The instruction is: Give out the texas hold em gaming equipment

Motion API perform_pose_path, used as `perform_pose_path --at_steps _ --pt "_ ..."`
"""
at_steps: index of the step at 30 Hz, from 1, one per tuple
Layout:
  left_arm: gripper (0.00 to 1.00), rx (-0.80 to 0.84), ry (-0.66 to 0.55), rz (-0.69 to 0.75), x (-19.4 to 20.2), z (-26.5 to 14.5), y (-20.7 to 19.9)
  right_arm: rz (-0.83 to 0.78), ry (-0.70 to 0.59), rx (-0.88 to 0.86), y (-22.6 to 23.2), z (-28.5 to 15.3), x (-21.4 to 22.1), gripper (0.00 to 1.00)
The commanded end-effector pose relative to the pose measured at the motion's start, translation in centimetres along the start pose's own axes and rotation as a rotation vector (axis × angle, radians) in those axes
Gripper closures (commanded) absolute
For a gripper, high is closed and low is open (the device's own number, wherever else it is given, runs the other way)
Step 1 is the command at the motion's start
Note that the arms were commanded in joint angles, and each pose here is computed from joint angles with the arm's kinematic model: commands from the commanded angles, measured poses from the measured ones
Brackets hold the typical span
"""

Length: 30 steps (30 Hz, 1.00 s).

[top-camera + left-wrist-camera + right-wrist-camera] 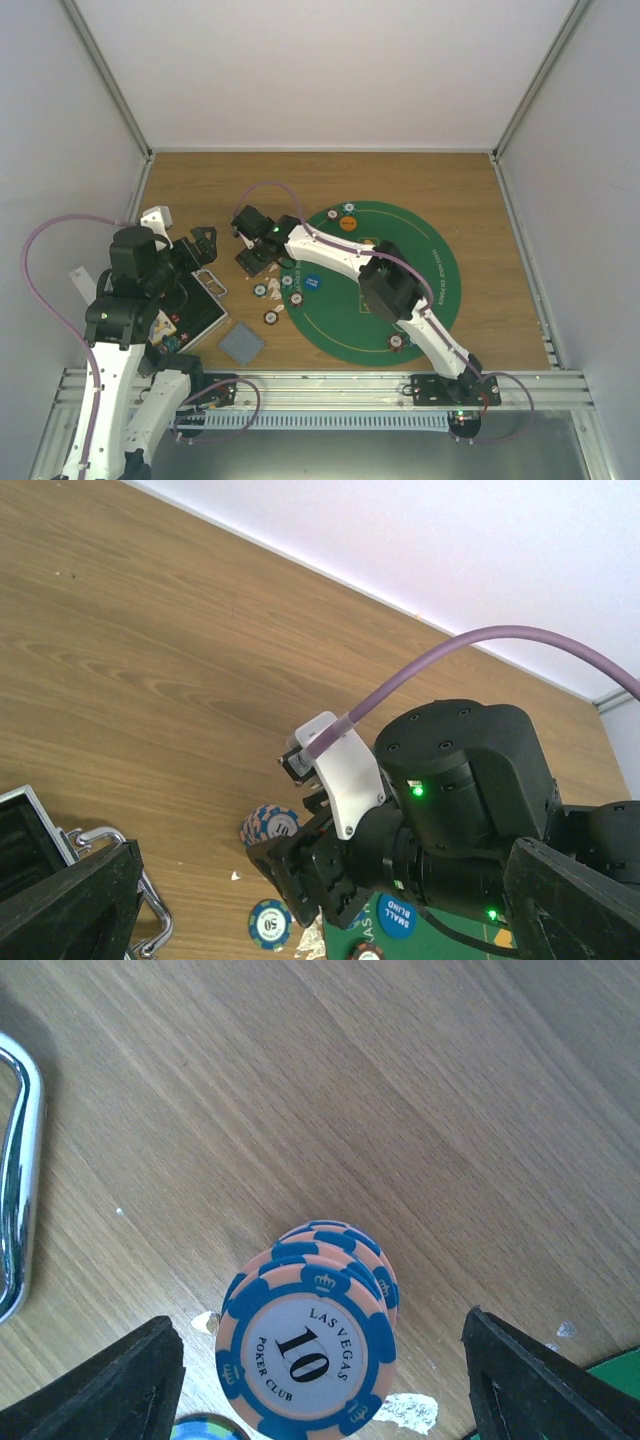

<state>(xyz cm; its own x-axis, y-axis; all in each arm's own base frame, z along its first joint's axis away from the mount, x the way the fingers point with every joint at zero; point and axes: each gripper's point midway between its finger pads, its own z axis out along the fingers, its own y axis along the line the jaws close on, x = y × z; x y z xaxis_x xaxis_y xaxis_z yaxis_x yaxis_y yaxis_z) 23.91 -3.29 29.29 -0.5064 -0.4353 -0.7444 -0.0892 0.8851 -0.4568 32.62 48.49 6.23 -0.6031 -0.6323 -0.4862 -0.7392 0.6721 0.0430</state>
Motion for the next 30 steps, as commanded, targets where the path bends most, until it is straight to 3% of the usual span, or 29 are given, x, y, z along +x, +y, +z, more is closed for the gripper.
perform_pose_path --at_steps 1,15,24,30 --pt "0.01 0.020 -0.036 0.004 -0.9 -0.3 -0.4 -0.007 0.008 -0.009 0.6 0.7 0.0 0.25" --pt "0.01 0.017 -0.037 0.000 -0.9 -0.2 -0.4 -0.019 0.020 -0.008 0.6 1.4 0.0 0.37" --pt "0.01 0.014 -0.035 -0.002 -0.8 -0.1 -0.3 -0.022 -0.002 -0.013 0.8 0.8 -0.9 0.35" --pt "0.01 0.013 -0.032 -0.005 -0.7 0.0 -0.2 -0.027 0.010 -0.013 0.8 1.1 -0.5 0.44"
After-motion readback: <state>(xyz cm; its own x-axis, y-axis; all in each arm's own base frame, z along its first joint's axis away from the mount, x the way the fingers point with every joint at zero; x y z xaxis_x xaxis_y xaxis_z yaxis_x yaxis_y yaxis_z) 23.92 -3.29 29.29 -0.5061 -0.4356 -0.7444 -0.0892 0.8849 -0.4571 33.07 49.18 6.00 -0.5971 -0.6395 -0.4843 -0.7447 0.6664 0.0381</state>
